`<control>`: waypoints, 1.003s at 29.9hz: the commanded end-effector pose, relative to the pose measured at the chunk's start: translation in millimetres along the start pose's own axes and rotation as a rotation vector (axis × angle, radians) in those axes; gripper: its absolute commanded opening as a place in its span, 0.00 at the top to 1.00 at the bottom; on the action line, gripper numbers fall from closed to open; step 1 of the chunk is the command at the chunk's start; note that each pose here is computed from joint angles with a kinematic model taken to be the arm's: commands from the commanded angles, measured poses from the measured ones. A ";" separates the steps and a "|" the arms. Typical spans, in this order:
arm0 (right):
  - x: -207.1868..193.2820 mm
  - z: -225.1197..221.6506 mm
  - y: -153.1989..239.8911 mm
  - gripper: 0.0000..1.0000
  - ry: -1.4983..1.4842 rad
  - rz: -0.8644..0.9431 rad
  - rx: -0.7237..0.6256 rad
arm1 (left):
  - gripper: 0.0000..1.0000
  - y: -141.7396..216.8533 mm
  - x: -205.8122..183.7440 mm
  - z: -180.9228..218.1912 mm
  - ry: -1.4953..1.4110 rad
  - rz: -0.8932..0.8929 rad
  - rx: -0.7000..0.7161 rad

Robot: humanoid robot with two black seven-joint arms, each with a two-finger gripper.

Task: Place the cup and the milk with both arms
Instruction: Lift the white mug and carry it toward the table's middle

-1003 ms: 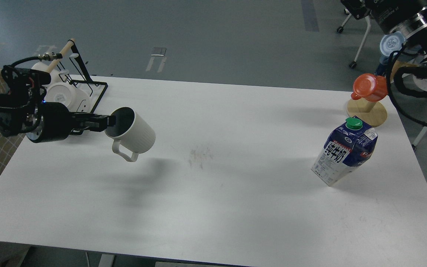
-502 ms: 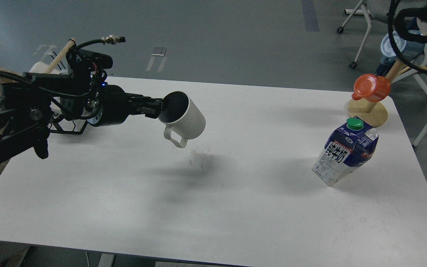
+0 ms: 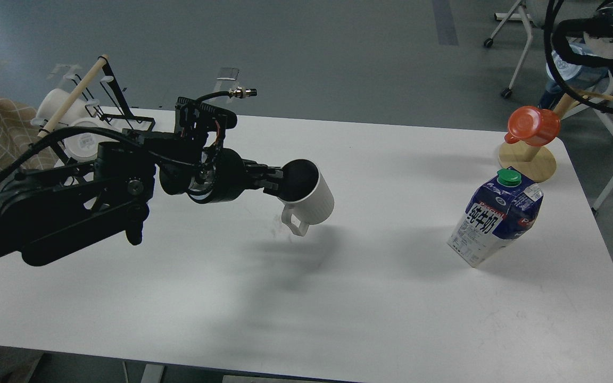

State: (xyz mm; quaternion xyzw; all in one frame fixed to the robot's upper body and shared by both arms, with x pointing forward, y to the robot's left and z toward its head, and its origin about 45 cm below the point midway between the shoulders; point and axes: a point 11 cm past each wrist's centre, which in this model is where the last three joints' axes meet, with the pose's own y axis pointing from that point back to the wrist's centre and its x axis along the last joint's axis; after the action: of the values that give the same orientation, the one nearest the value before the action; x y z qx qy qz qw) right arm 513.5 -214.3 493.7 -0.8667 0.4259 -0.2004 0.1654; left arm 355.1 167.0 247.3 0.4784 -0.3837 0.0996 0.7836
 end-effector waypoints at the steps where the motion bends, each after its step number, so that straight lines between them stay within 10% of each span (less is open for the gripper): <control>1: 0.3 0.7 0.9 0.00 -0.001 0.001 -0.001 | 1.00 -10.6 -12.5 4.1 -0.031 -0.040 0.003; 30: -4.9 11.2 7.3 0.00 -0.021 -0.010 -0.015 | 1.00 -23.7 -24.1 2.9 -0.098 -0.082 0.050</control>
State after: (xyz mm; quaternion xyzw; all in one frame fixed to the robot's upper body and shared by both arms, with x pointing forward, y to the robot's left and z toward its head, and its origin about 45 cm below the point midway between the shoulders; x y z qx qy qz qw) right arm 511.7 -213.9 480.3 -0.8713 0.4224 -0.1896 0.1626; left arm 350.0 155.4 219.5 0.5145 -0.4040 0.0536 0.7544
